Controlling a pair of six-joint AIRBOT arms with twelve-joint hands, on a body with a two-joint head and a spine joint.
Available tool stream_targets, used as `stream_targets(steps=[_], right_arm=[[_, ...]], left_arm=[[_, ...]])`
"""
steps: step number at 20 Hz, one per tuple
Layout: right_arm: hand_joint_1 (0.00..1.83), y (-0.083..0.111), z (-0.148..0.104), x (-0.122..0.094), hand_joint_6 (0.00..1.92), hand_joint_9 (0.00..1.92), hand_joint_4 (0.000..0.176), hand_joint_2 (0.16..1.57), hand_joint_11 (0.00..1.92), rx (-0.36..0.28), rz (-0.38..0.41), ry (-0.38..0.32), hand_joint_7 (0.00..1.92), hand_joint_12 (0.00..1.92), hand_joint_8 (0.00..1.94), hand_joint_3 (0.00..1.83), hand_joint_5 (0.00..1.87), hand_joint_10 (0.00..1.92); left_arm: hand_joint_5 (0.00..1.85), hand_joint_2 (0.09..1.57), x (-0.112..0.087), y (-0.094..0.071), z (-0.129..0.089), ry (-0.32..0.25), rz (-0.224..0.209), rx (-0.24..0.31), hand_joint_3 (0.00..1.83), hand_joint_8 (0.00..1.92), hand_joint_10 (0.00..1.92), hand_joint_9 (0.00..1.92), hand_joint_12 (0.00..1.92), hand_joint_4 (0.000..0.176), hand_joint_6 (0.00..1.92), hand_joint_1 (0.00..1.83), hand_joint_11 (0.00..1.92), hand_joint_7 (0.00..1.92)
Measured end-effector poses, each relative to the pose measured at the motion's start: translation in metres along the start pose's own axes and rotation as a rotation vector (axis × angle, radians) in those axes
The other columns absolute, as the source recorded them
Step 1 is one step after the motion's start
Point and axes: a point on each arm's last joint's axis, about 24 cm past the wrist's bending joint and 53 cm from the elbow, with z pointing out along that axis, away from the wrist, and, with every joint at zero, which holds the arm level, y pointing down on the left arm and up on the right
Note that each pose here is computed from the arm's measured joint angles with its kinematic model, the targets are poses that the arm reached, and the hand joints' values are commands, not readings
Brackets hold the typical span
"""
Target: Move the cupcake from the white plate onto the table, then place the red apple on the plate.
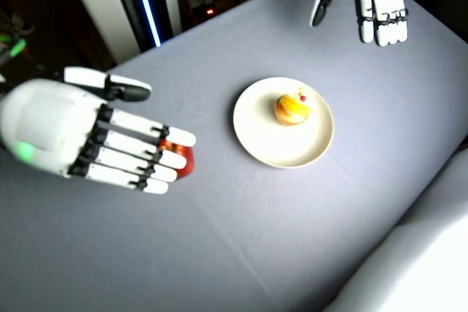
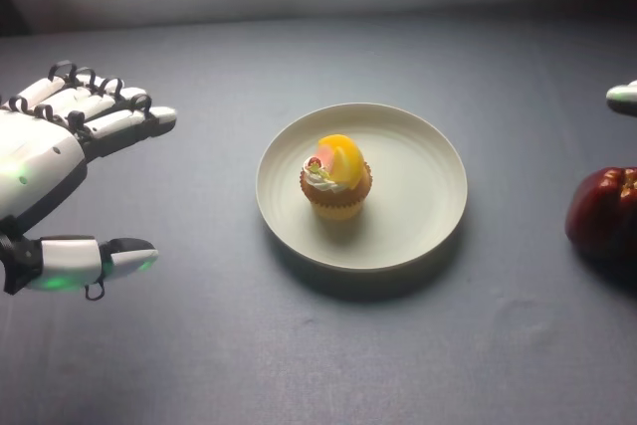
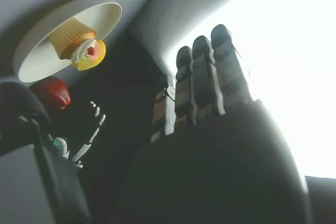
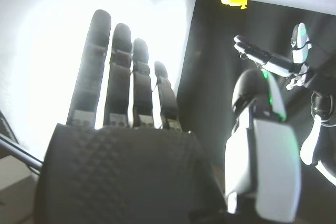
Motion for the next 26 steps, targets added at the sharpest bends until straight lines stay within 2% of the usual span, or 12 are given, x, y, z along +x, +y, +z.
stream_targets(steps=[3, 5, 9, 11, 13, 15, 16, 18, 21, 24, 25, 26], right_arm=[[0.73, 0.0, 0.0, 0.0, 0.0, 0.28, 0.084, 1.26, 0.08, 0.0, 0.0, 0.0, 0.33, 0.44, 0.0, 0.01, 0.34, 0.0], [0.76, 0.0, 0.0, 0.0, 0.0, 0.28, 0.075, 1.27, 0.09, -0.001, 0.0, 0.0, 0.33, 0.43, 0.0, 0.01, 0.34, 0.0], [0.77, 0.008, 0.0, -0.001, 0.0, 0.3, 0.04, 1.28, 0.17, -0.032, -0.003, -0.005, 0.35, 0.24, 0.0, 0.0, 0.33, 0.0], [0.73, 0.009, 0.0, 0.0, 0.0, 0.3, 0.07, 1.26, 0.22, -0.035, -0.003, -0.003, 0.33, 0.24, 0.0, 0.0, 0.34, 0.0], [0.82, 0.009, 0.0, 0.0, 0.0, 0.28, 0.067, 1.27, 0.22, -0.038, -0.004, 0.0, 0.29, 0.24, 0.0, 0.0, 0.33, 0.0], [0.78, 0.01, 0.001, 0.0, 0.0, 0.28, 0.068, 1.29, 0.22, -0.039, -0.003, -0.002, 0.25, 0.24, 0.0, 0.01, 0.27, 0.0], [0.73, 0.012, 0.003, -0.001, 0.0, 0.29, 0.046, 1.3, 0.23, -0.046, 0.003, -0.01, 0.25, 0.26, 0.0, 0.01, 0.26, 0.01], [0.61, 0.014, 0.005, -0.001, 0.0, 0.3, 0.03, 1.32, 0.24, -0.06, 0.004, -0.015, 0.24, 0.27, 0.0, 0.01, 0.23, 0.01], [0.68, 0.015, 0.006, 0.002, 0.0, 0.35, 0.079, 1.32, 0.24, -0.069, 0.011, -0.016, 0.32, 0.5, 0.0, 0.0, 0.31, 0.0], [0.73, 0.014, 0.007, 0.003, 0.0, 0.36, 0.082, 1.33, 0.13, -0.066, 0.014, -0.014, 0.33, 0.68, 0.0, 0.0, 0.34, 0.0], [0.75, 0.014, 0.007, 0.003, 0.0, 0.36, 0.076, 1.33, 0.12, -0.064, 0.015, -0.016, 0.34, 0.69, 0.0, 0.0, 0.34, 0.0], [0.75, 0.014, 0.007, 0.003, 0.0, 0.37, 0.075, 1.33, 0.11, -0.064, 0.015, -0.016, 0.35, 0.7, 0.0, 0.0, 0.34, 0.0]], left_arm=[[0.34, 1.01, 0.001, 0.001, 0.001, 0.0, -0.004, -0.002, 0.0, 0.0, 0.0, 0.17, 0.37, 0.079, 0.0, 0.73, 0.0, 0.25], [0.35, 1.01, 0.005, -0.005, 0.016, -0.002, -0.022, 0.015, 0.0, 0.0, 0.0, 0.16, 0.31, 0.055, 0.01, 0.73, 0.01, 0.24], [0.34, 0.99, 0.011, -0.04, 0.064, 0.002, -0.051, 0.121, 0.0, 0.0, 0.0, 0.25, 0.36, 0.15, 0.0, 0.7, 0.13, 0.24], [0.35, 1.0, 0.021, -0.061, 0.083, 0.027, -0.051, 0.167, 0.0, 0.0, 0.0, 0.25, 0.24, 0.124, 0.0, 0.79, 0.21, 0.26], [0.4, 0.95, 0.039, -0.074, 0.099, 0.056, -0.066, 0.189, 0.0, 0.01, 0.01, 0.31, 0.23, 0.062, 0.01, 0.91, 0.23, 0.33], [0.43, 0.92, 0.058, -0.074, 0.11, 0.103, -0.065, 0.175, 0.0, 0.0, 0.0, 0.28, 0.49, 0.084, 0.0, 0.86, 0.03, 0.34], [0.42, 0.92, 0.068, -0.07, 0.117, 0.134, -0.062, 0.153, 0.0, 0.0, 0.0, 0.24, 0.51, 0.1, 0.0, 0.85, 0.0, 0.32], [0.43, 0.92, 0.073, -0.069, 0.125, 0.143, -0.066, 0.143, 0.0, 0.0, 0.01, 0.29, 0.68, 0.087, 0.0, 0.88, 0.0, 0.36], [0.45, 0.91, 0.086, -0.074, 0.137, 0.162, -0.071, 0.143, 0.0, 0.0, 0.0, 0.35, 0.85, 0.096, 0.0, 0.88, 0.0, 0.4], [0.51, 0.93, 0.096, -0.077, 0.142, 0.19, -0.064, 0.141, 0.0, 0.0, 0.01, 0.42, 1.02, 0.111, 0.0, 0.87, 0.0, 0.48], [0.53, 0.95, 0.096, -0.076, 0.143, 0.192, -0.062, 0.138, 0.01, 0.01, 0.02, 0.45, 1.05, 0.109, 0.0, 0.9, 0.03, 0.51], [0.63, 1.0, 0.095, -0.075, 0.144, 0.193, -0.051, 0.134, 0.01, 0.01, 0.03, 0.59, 1.07, 0.052, 0.01, 1.03, 0.11, 0.64]])
